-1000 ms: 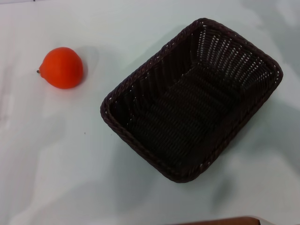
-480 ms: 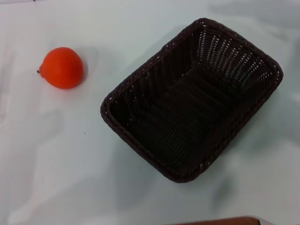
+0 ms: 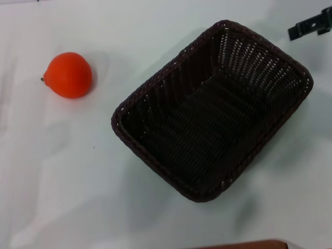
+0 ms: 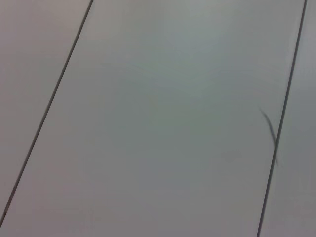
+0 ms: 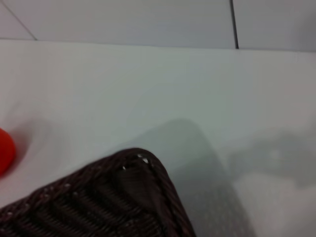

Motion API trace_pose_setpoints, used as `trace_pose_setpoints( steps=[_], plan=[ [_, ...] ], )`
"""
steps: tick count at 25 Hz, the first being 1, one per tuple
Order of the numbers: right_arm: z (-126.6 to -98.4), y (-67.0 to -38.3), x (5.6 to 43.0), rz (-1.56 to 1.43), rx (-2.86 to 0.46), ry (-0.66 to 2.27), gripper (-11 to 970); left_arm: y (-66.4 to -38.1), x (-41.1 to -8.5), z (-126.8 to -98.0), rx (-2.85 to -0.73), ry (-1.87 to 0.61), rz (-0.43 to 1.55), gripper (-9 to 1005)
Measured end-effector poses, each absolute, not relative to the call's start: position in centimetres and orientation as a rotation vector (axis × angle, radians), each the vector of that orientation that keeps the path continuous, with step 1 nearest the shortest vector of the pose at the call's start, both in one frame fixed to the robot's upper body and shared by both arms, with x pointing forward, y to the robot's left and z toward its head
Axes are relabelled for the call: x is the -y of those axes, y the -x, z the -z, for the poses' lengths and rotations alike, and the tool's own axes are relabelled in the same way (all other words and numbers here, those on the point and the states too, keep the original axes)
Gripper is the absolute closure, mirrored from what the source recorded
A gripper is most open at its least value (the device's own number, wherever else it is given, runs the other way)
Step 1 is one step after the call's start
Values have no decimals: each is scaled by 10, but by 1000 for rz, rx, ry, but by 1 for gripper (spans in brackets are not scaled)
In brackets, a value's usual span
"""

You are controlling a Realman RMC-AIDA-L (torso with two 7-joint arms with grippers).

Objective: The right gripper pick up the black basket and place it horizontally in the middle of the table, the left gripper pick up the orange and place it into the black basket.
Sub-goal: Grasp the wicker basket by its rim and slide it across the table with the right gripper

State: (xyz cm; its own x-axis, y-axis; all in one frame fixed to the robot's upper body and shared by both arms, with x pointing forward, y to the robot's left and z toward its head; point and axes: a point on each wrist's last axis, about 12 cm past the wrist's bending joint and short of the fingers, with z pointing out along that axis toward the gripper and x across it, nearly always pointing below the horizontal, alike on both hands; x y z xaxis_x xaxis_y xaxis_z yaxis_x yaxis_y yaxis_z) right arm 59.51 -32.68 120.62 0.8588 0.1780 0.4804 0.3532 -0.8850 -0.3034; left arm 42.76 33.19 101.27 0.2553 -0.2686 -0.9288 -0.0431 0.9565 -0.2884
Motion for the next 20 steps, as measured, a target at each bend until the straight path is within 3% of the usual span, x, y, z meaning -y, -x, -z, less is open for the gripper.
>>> trace_pose_setpoints(
  steps=[10, 14, 20],
  plan=[
    [-1150, -609, 318, 595, 378, 2622, 50, -426, -329, -1012, -1307, 279, 165, 152],
    [-1143, -610, 312, 616, 387, 2599, 49, -425, -329, -1012, -1309, 281, 167, 152],
    [-1143, -612, 309, 625, 404, 2583, 128, -425, -327, -1011, -1313, 286, 174, 153]
  ],
)
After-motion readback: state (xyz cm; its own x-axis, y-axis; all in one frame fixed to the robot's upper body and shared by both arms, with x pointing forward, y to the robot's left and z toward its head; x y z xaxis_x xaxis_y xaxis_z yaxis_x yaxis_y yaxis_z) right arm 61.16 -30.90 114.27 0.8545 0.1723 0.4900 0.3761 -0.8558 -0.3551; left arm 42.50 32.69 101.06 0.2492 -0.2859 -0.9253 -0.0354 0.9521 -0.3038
